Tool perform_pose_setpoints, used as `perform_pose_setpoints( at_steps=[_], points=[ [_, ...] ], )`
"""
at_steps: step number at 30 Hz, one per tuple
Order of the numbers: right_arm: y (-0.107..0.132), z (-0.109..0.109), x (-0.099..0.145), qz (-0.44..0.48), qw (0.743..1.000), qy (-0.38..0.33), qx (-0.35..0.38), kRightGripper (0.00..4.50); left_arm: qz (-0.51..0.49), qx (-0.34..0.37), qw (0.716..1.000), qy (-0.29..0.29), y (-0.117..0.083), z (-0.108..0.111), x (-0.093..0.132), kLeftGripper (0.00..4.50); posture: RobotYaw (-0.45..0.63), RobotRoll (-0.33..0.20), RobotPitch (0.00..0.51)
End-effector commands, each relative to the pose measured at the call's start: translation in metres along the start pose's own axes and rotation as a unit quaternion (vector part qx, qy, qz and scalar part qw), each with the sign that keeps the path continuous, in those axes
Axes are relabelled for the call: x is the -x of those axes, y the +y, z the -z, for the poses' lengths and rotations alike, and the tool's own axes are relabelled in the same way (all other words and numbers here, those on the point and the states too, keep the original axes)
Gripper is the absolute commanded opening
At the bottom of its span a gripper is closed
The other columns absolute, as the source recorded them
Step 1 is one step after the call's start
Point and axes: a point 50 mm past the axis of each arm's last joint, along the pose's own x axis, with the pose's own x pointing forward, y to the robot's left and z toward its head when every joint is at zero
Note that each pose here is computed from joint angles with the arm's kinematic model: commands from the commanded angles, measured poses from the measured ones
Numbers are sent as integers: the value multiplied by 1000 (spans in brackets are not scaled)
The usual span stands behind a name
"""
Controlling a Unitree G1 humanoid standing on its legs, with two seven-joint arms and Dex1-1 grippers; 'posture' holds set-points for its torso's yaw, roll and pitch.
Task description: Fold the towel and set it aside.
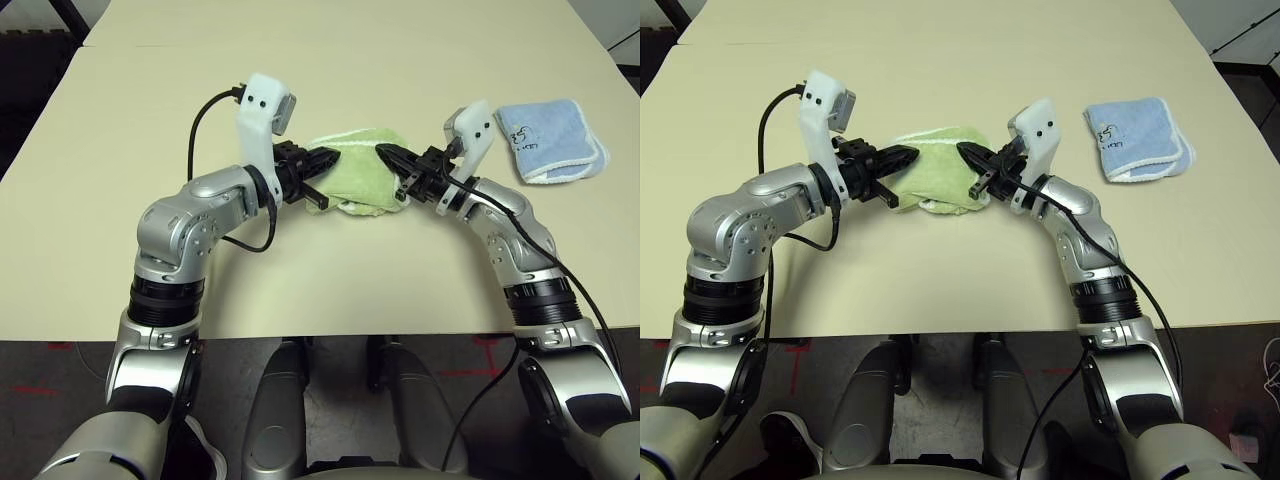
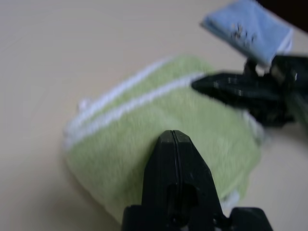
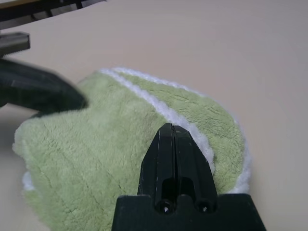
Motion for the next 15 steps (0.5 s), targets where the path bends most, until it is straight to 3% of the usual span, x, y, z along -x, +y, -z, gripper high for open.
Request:
perform_pose_setpoints(
  at_steps=[1,10,15],
  points=[
    [2,7,3,2,1000,16,-7,0,10,-36,999,19,-7,10,-2,33,22,0,292],
    [8,10,1,-3,1000,22,-15,0,-11,-53,998,33,-1,23,-3,33,23,0,292],
    [4,6,0,7,1000,11,-6,0,-27,-53,998,20,6,17,-1,33,25,0,288]
  ],
)
